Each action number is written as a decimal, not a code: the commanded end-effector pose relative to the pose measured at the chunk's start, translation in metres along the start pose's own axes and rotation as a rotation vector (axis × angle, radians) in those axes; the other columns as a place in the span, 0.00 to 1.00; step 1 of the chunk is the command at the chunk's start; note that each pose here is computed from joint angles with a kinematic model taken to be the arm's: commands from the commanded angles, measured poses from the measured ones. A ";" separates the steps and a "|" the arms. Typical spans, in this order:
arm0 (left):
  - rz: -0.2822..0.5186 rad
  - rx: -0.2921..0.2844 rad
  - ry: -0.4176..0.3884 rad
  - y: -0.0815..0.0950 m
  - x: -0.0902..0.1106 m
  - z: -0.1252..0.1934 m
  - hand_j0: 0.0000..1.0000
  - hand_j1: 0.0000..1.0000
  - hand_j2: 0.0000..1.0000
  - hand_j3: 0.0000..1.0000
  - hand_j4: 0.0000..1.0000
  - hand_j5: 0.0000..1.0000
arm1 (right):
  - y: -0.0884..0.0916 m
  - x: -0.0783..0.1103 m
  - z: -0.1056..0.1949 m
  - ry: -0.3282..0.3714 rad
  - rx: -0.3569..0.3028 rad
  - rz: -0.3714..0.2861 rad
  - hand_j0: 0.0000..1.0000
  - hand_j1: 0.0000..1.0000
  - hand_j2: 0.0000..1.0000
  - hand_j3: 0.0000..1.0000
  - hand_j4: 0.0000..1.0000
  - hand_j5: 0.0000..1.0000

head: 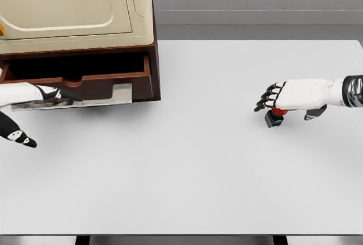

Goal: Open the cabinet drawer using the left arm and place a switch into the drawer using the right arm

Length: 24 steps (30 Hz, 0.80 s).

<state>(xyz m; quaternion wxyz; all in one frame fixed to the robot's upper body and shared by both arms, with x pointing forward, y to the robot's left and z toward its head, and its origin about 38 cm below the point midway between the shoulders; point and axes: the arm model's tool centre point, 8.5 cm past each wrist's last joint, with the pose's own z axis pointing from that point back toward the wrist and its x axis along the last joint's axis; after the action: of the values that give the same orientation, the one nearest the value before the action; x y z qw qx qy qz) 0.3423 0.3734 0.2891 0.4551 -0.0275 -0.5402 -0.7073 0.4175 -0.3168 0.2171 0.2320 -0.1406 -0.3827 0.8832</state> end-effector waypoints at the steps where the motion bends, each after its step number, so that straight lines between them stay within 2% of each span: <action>1: 0.002 -0.003 -0.050 -0.004 0.004 0.002 1.00 1.00 1.00 1.00 1.00 1.00 | 0.000 0.000 0.001 0.002 -0.002 -0.004 1.00 1.00 1.00 1.00 1.00 1.00; 6: -0.020 -0.034 -0.093 -0.016 0.006 0.010 1.00 1.00 1.00 1.00 1.00 1.00 | -0.001 0.000 0.000 0.001 -0.003 -0.003 1.00 1.00 1.00 1.00 1.00 1.00; 11: 0.041 -0.076 -0.025 -0.033 -0.003 0.030 1.00 1.00 1.00 1.00 1.00 1.00 | -0.001 0.000 0.000 0.001 -0.003 -0.003 0.99 0.99 0.99 0.99 0.99 0.99; 18: 0.072 -0.047 -0.024 -0.028 -0.001 0.038 1.00 1.00 1.00 1.00 1.00 1.00 | 0.006 -0.007 -0.003 0.014 0.005 -0.032 1.00 1.00 1.00 1.00 1.00 1.00; 24: 0.086 -0.032 -0.003 -0.025 0.000 0.049 1.00 1.00 1.00 1.00 1.00 1.00 | 0.008 -0.011 -0.004 0.027 0.012 -0.031 1.00 1.00 1.00 1.00 1.00 1.00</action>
<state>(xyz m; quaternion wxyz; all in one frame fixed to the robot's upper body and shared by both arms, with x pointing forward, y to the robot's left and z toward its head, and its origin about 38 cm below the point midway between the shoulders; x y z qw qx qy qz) 0.3047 0.4085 0.2873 0.4772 -0.0614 -0.5264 -0.7010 0.4254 -0.3235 0.2088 0.2489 -0.1436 -0.3754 0.8812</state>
